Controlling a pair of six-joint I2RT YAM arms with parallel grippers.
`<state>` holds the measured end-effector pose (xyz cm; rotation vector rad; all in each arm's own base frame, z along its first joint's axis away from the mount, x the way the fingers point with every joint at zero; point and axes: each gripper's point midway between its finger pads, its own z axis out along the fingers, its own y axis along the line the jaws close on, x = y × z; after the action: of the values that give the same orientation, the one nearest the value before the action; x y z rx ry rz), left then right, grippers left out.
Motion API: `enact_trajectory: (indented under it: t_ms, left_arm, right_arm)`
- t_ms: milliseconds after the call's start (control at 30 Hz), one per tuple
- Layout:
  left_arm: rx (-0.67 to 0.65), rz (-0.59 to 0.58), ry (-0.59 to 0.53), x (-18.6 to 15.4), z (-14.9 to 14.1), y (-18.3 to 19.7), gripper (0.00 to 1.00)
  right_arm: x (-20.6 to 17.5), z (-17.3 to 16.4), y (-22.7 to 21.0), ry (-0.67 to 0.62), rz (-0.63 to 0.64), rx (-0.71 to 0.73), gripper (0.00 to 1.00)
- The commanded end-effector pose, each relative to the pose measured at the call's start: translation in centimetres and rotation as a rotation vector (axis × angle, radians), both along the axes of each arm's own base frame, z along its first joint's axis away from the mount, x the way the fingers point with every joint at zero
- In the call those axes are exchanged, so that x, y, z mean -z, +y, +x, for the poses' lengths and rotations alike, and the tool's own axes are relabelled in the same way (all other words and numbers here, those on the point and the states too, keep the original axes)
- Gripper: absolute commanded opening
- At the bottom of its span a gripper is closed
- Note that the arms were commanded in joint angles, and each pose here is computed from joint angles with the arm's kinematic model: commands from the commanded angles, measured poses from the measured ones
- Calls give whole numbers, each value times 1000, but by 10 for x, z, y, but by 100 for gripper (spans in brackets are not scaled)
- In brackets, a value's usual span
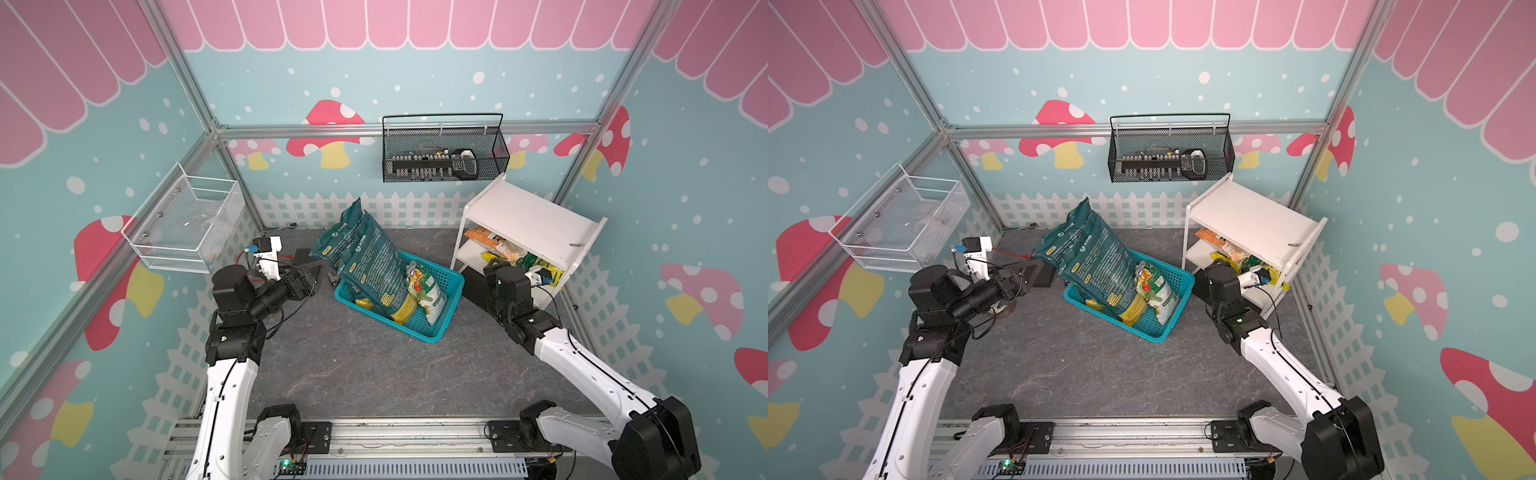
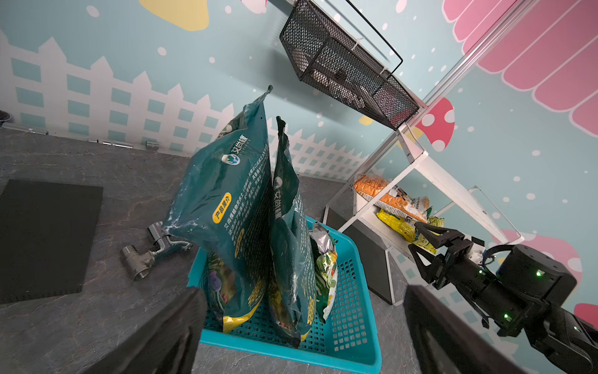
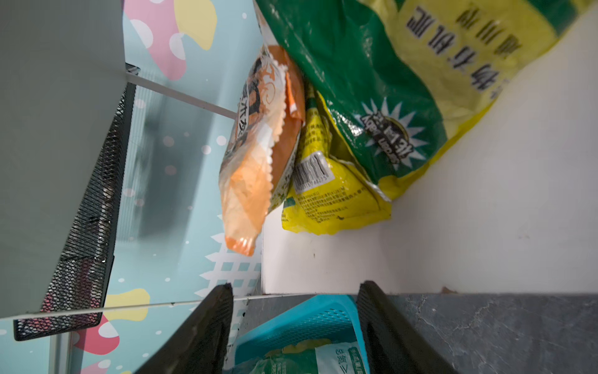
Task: Take down the fertilizer bag from the shelf
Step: Pick up the fertilizer bag from the shelf.
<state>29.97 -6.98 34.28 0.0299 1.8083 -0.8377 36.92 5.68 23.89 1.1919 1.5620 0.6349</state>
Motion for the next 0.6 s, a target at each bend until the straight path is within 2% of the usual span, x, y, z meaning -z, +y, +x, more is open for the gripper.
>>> enact_trajectory:
  t_ms: [0, 567]
  left_arm:
    - [3, 25, -40, -13, -4, -1, 99]
    - [2, 27, -43, -14, -4, -1, 99]
  right_arm:
    - [-22, 5, -9, -56, -6, 49, 66]
    - [-31, 27, -29, -70, -69, 127, 66]
